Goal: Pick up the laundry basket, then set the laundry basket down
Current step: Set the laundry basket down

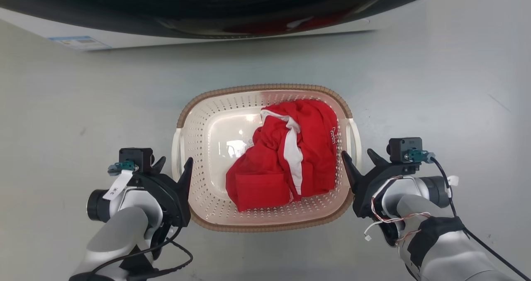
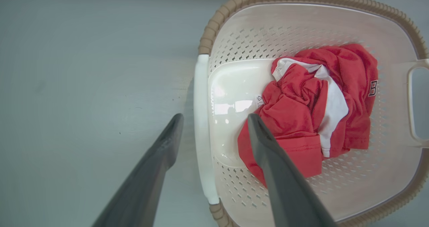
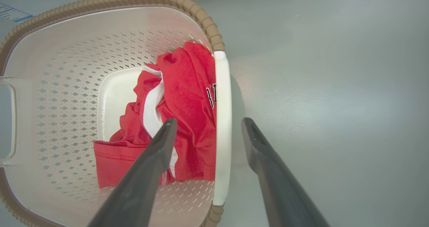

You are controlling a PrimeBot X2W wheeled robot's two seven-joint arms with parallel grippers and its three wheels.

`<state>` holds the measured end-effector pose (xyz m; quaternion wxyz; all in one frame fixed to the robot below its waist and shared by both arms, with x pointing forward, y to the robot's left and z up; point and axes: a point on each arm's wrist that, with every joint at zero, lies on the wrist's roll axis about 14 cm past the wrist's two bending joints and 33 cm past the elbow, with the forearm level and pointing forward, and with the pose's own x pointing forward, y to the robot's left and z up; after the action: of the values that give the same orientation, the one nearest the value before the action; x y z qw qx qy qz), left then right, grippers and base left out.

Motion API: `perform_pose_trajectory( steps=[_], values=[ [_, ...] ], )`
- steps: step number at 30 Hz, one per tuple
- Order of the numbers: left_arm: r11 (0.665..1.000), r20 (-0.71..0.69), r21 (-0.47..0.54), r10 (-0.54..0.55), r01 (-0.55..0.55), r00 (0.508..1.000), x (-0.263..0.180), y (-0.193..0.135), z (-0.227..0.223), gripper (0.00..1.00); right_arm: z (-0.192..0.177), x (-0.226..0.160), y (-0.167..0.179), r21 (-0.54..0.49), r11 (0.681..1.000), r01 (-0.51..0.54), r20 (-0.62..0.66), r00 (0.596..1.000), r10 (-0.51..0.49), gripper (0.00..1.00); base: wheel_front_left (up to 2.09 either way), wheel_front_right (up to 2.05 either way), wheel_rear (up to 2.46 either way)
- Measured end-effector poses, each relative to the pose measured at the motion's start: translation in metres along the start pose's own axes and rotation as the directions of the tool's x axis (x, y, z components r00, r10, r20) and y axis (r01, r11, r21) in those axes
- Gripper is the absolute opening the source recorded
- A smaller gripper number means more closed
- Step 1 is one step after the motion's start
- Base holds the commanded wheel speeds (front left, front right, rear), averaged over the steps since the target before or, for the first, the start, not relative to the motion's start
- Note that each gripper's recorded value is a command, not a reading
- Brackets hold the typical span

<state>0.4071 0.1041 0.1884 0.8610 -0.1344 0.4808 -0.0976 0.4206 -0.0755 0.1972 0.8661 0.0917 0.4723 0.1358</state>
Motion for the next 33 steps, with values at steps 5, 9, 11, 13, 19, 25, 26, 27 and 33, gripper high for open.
perform_pose_trajectory(
  steps=[5,9,11,13,19,25,26,27,33],
  values=[
    [1.000,0.044,0.022,-0.012,0.011,0.999,-0.010,-0.006,0.013,1.00,0.008,-0.012,-0.002,-0.010,1.000,0.016,0.033,0.999,-0.016,1.00,0.00,0.00,0.00],
    [0.999,0.073,0.033,-0.014,0.012,0.997,-0.020,-0.009,0.020,1.00,0.014,-0.021,-0.002,-0.015,1.000,0.020,0.063,0.998,-0.019,1.00,0.00,0.00,0.00],
    [0.999,0.085,0.040,-0.016,0.013,0.996,-0.027,-0.010,0.020,1.00,0.016,-0.027,0.000,-0.018,1.000,0.016,0.078,0.997,-0.015,1.00,0.00,0.00,0.00],
    [0.999,0.096,0.047,-0.017,0.013,0.995,-0.032,-0.011,0.022,1.00,0.018,-0.032,0.001,-0.020,1.000,0.017,0.089,0.996,-0.015,1.00,0.00,0.00,0.00],
    [0.998,0.152,0.060,-0.023,0.014,0.988,-0.051,-0.016,0.032,1.00,0.027,-0.050,0.007,-0.019,1.000,0.012,0.145,0.989,-0.009,1.00,0.00,0.00,0.00],
    [0.998,0.208,0.065,-0.036,0.023,0.978,-0.070,-0.023,0.040,1.00,0.034,-0.068,0.013,-0.022,1.000,0.010,0.193,0.981,-0.006,1.00,0.00,0.00,0.00],
    [0.998,0.217,0.065,-0.038,0.025,0.975,-0.073,-0.024,0.042,1.00,0.035,-0.071,0.014,-0.022,1.000,0.009,0.201,0.980,-0.004,1.00,0.00,0.00,0.00],
    [0.998,0.226,0.064,-0.039,0.025,0.973,-0.076,-0.025,0.043,1.00,0.037,-0.074,0.015,-0.023,1.000,0.006,0.212,0.977,-0.001,1.00,0.00,0.00,0.00],
    [0.997,0.289,0.060,-0.056,0.040,0.956,-0.094,-0.032,0.055,1.00,0.051,-0.091,0.018,-0.024,1.000,0.003,0.273,0.962,0.004,1.00,0.00,0.00,0.00]
  ],
)
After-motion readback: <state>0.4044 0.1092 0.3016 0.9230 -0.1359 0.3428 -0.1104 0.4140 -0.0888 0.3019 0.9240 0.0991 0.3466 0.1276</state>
